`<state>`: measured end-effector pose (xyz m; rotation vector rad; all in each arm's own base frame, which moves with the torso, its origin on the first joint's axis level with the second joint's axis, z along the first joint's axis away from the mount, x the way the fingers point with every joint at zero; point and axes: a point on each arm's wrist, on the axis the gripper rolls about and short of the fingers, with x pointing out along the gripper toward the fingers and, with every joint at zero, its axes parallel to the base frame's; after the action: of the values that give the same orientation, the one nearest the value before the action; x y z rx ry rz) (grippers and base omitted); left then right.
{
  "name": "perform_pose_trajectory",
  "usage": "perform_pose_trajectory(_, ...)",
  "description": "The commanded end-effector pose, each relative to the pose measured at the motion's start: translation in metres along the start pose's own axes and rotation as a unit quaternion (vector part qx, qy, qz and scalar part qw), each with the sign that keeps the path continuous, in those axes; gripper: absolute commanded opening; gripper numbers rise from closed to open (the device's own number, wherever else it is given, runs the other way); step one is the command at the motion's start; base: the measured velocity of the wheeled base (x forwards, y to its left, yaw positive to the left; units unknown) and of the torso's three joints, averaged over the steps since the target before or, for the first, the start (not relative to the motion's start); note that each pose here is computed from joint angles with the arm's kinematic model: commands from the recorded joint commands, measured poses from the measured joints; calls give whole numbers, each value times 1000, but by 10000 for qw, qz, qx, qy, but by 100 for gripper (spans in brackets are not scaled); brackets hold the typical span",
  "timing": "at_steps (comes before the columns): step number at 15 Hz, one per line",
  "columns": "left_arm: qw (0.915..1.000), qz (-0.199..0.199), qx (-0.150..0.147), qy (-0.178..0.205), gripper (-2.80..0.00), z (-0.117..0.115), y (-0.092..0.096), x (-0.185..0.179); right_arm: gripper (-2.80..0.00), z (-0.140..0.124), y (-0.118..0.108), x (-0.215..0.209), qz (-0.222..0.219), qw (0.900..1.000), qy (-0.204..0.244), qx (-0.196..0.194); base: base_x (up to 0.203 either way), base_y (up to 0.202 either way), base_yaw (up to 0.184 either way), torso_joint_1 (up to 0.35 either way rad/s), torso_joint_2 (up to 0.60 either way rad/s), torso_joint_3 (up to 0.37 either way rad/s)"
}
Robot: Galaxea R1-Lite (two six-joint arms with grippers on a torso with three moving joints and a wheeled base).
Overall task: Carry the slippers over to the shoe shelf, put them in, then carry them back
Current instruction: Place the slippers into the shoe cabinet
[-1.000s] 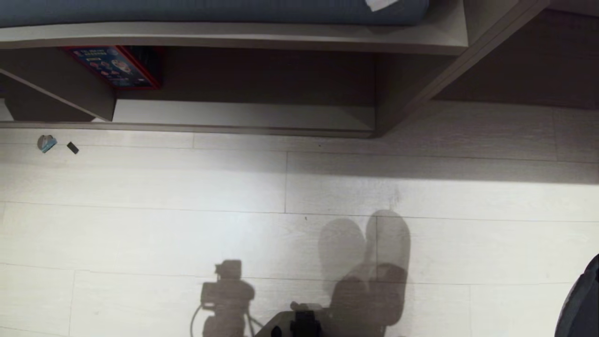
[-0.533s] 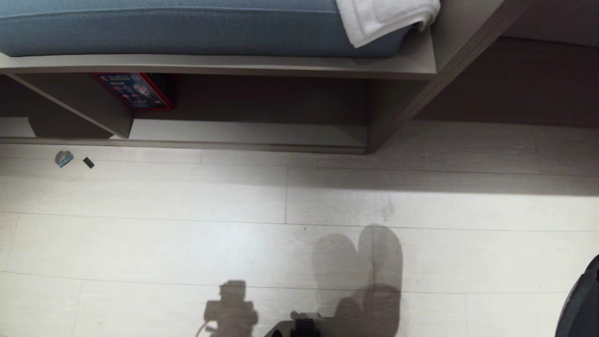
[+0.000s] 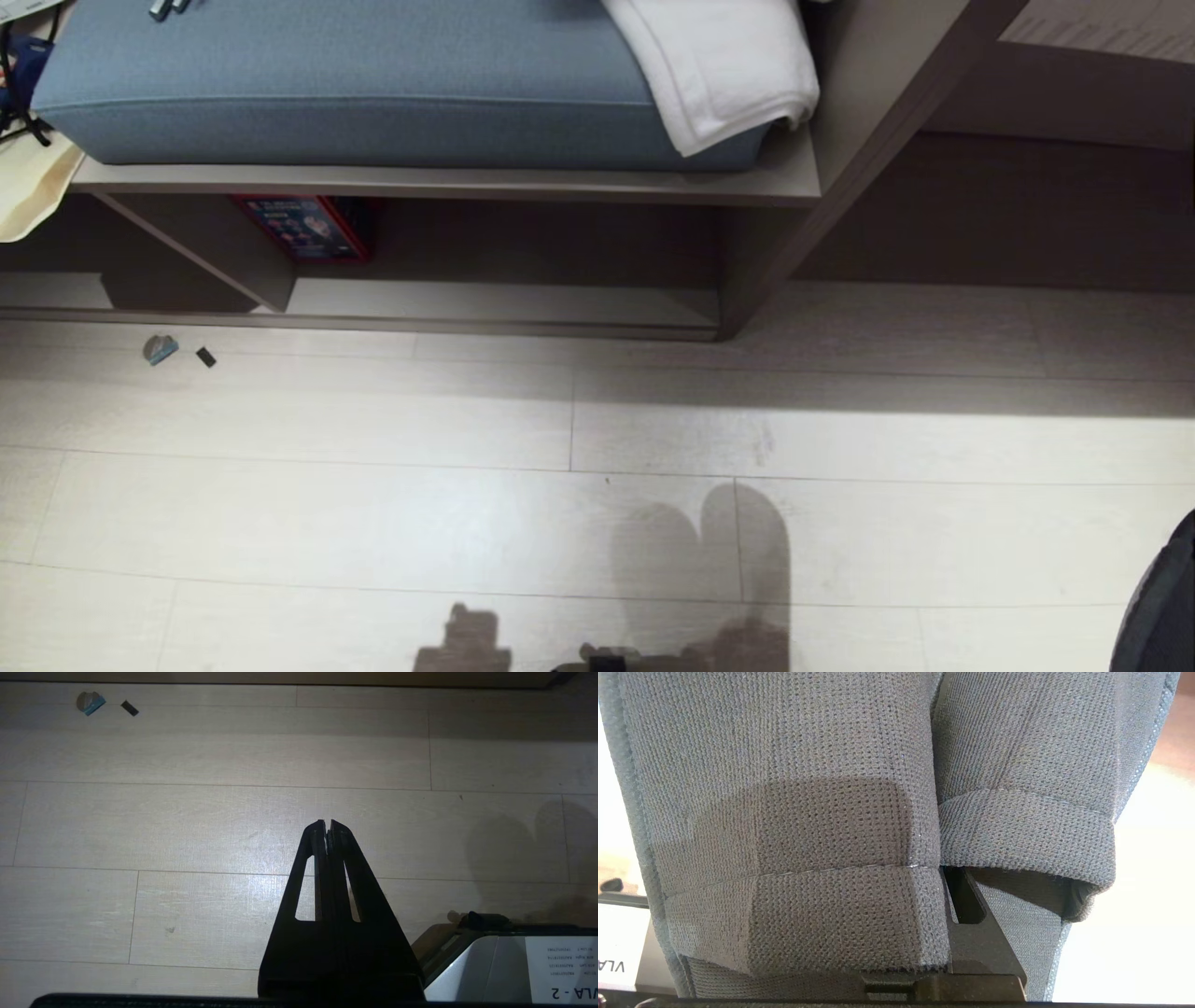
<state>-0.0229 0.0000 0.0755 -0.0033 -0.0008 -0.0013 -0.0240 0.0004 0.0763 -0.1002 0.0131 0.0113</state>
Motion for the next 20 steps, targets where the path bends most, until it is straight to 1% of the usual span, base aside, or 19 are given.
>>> perform_pose_trajectory(1,10000,-1,1,-3,-280,0,0,0,-280,0,0,0,2,10000,0,-5,0,0,0,-1,1,194)
perform_pose_trajectory(20,10000,-1,-3,0,-280,0,0,0,-280,0,0,0,2,10000,3,-5,0,0,0,2,2,201)
